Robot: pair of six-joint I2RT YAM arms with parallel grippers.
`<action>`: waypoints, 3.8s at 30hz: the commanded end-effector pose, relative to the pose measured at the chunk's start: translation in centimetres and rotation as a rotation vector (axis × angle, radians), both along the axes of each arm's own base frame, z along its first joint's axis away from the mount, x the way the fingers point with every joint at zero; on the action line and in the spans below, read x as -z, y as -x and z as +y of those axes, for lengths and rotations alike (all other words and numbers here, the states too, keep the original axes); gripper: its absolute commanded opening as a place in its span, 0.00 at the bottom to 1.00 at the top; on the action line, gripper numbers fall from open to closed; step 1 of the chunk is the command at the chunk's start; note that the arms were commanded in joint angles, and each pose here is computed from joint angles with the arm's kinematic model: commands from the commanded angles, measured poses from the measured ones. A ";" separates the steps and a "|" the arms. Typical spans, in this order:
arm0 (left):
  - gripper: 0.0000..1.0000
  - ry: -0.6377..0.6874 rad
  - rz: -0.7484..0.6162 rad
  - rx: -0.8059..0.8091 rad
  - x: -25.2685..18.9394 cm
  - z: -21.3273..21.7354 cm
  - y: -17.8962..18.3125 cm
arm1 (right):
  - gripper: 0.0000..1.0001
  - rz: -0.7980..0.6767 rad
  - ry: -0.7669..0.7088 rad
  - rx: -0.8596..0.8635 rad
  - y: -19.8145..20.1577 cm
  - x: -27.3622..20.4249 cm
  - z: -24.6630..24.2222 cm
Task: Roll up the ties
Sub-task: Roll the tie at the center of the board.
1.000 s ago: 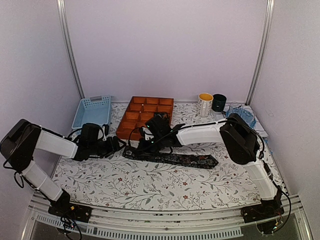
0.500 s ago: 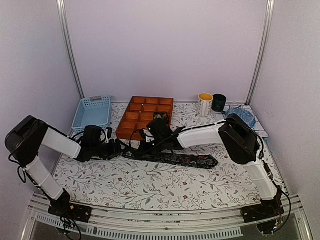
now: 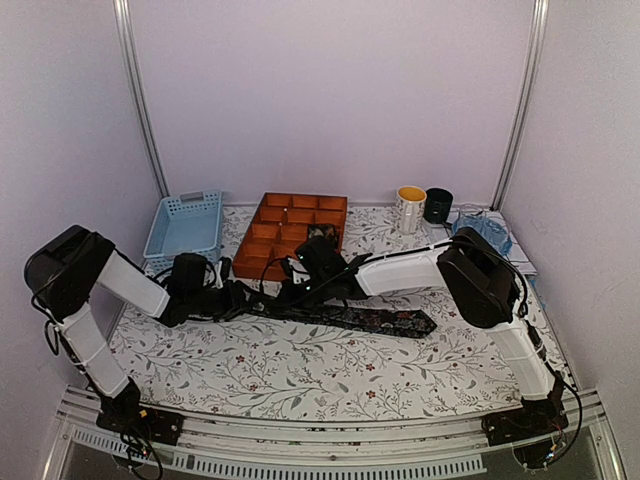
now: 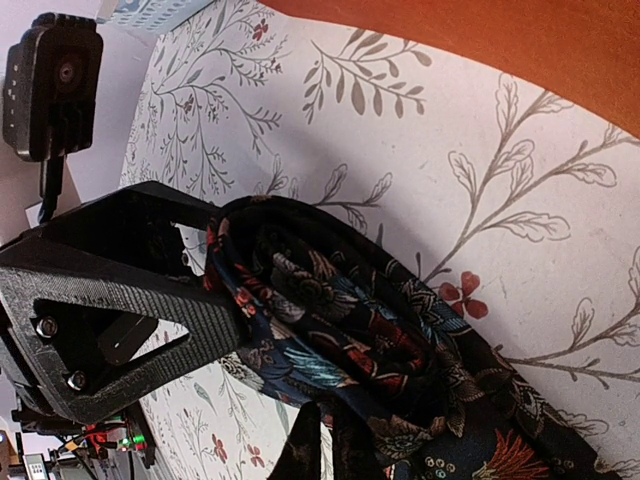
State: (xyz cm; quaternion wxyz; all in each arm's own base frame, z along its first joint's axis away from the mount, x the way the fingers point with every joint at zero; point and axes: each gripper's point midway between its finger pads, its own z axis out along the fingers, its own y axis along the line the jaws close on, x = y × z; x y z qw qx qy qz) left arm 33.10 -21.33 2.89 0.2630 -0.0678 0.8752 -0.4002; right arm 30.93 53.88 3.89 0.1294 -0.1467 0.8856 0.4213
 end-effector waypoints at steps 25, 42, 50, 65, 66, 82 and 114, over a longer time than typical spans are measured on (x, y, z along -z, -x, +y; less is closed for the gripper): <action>0.00 -0.099 0.000 0.034 -0.9 -0.7 1.1 | 0.20 -0.281 -0.168 -0.048 4.0 -20.2 -4.9; 0.00 -0.155 0.030 0.007 -0.8 0.7 3.5 | 0.17 -0.354 0.304 0.266 0.1 -7.2 -15.1; 0.00 -0.186 0.051 0.001 -0.3 1.4 4.4 | 0.14 -0.269 0.431 0.270 0.7 -1.2 -16.8; 0.00 -0.209 0.058 0.001 -0.1 1.9 4.9 | 0.12 -0.102 0.512 0.247 6.2 4.5 -19.7; 0.00 -0.208 0.059 0.001 -0.1 1.9 4.9 | 0.12 -0.094 0.512 0.245 6.6 4.6 -19.9; 0.00 -0.206 0.078 0.029 0.3 1.6 6.3 | 0.11 0.026 0.518 0.268 13.5 4.7 -22.2; 0.00 -0.781 -0.068 -0.037 -3.1 3.9 5.5 | 0.33 -0.161 0.136 0.182 12.9 -9.7 -15.0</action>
